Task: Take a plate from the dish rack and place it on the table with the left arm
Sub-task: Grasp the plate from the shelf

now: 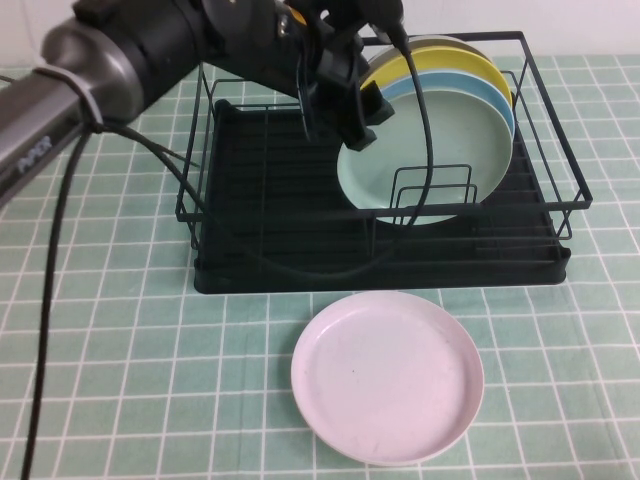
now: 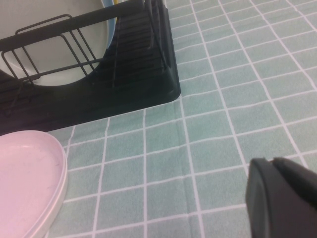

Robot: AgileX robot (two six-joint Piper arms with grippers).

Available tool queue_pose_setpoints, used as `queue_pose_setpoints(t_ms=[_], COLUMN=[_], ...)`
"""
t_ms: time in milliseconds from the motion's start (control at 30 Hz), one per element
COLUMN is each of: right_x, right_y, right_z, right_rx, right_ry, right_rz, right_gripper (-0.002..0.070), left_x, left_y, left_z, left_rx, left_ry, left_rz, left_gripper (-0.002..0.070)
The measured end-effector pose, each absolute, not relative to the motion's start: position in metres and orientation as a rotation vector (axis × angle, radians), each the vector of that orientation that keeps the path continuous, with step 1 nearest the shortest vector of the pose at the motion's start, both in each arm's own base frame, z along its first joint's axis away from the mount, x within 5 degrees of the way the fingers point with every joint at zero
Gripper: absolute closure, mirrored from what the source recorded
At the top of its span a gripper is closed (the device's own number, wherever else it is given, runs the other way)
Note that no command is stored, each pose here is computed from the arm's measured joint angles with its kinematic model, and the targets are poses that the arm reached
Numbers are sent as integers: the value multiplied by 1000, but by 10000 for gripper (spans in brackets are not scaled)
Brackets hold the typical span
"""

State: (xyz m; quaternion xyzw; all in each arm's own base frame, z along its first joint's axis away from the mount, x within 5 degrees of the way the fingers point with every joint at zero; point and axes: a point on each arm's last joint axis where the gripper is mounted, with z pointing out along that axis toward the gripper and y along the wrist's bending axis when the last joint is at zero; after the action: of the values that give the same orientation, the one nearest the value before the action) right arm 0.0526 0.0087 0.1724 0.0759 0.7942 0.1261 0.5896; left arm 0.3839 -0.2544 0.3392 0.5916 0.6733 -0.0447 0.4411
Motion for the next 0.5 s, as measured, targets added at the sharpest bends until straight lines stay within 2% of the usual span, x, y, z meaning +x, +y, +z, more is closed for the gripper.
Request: queue_pose_setpoints(t_ms=[267,500], right_x=[53,53], right_y=[9,9], right_z=[172,172], right_rx=[177,177], right_ry=[1849,1849], right_rz=[294,294], right_gripper=[696,696], left_x=[401,408], left_y=[-268,-273], left_z=[305,295], left_rx=[1431,1382], left_ry=[1706,1706], left_rz=[-147,-161], left_gripper=[265,272])
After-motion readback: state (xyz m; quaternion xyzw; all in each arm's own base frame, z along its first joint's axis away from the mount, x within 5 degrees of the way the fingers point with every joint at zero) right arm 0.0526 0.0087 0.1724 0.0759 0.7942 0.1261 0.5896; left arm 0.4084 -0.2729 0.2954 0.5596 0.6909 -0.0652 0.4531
